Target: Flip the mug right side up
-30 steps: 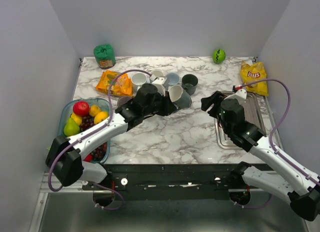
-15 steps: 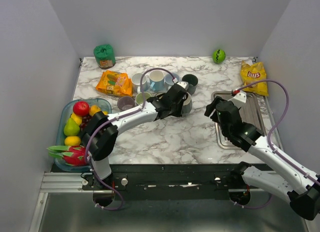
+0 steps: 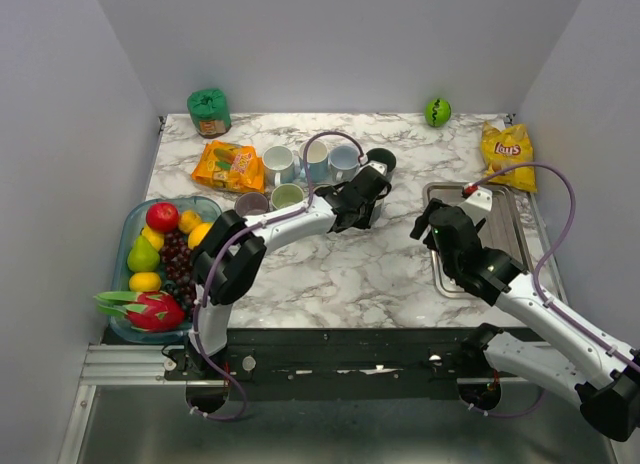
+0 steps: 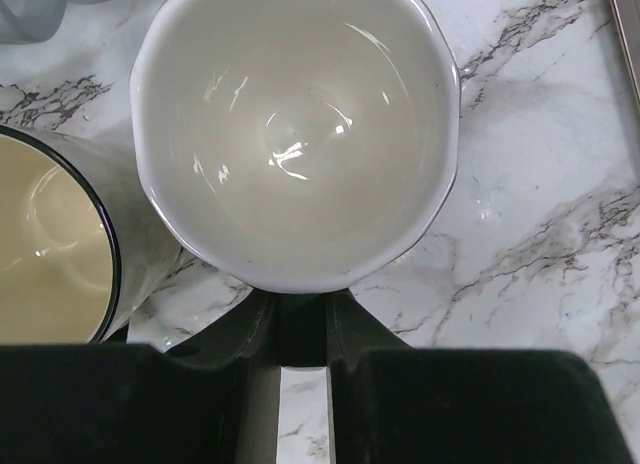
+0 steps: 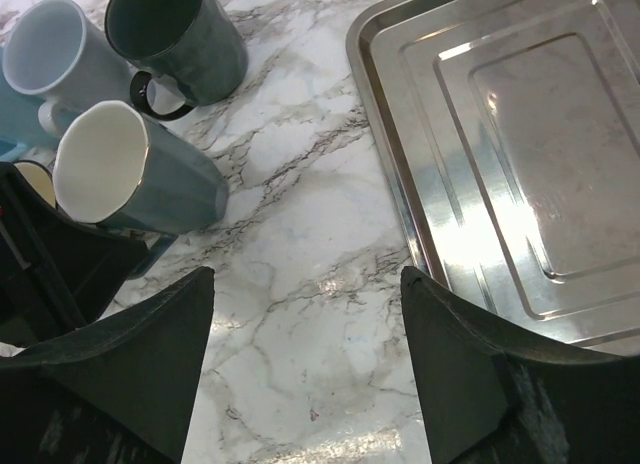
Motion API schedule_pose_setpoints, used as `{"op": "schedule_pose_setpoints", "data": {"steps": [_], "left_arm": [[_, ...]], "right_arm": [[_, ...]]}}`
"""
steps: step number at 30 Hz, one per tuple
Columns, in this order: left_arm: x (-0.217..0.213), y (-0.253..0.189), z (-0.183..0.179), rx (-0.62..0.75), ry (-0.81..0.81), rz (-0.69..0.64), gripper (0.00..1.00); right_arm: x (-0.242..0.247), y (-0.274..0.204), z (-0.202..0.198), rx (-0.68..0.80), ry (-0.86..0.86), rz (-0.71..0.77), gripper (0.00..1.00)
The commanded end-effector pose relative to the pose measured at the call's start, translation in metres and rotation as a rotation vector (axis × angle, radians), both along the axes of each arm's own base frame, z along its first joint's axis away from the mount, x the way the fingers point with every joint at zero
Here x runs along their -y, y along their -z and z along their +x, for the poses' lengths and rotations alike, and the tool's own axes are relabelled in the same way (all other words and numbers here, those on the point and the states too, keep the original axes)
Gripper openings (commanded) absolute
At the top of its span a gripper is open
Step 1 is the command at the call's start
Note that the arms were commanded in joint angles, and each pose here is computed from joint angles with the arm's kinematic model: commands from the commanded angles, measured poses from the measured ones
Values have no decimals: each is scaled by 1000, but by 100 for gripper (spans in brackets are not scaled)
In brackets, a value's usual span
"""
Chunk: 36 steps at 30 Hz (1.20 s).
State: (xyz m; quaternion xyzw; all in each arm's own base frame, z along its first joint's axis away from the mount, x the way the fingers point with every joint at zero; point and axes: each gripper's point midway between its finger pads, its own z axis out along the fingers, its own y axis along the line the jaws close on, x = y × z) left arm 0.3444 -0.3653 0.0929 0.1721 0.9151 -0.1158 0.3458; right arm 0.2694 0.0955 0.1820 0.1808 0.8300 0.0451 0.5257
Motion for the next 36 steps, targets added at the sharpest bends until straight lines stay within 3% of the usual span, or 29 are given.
{"op": "schedule_pose_setpoints", "data": {"steps": [1,3,8,16,17,19,20,22,24,29,36], "left_arm": [[3,-17,16,75,-22,7,33],[3,-19,15,75,-18,3,48],[5,-53,10,118,-8,-60,62],[-21,-110,-13,215,-35,-156,96],[-29,-136,-19,253,-34,-199,98],[-45,-143,-30,278,-30,-205,99],[-58,-170,-38,330,-27,-239,99],[-80,-175,-50,356,-33,-228,99],[-110,-209,-64,439,-62,-267,99],[-181,-251,-103,544,-147,-319,99],[-242,-268,-133,599,-253,-344,99]], "right_arm": [[11,3,-2,-3,47,-30,83],[11,2,-2,-8,47,-34,85],[12,-5,-2,-19,52,-47,85],[16,-15,-7,-65,67,-68,87],[17,-18,-7,-60,66,-62,88],[18,-27,-9,-39,61,-54,91],[20,-30,-9,-31,62,-55,93],[24,-43,-11,4,62,-53,98],[28,-56,-13,38,67,-48,100],[45,-95,-18,134,89,-59,100],[50,-148,-27,238,62,-20,100]]}}
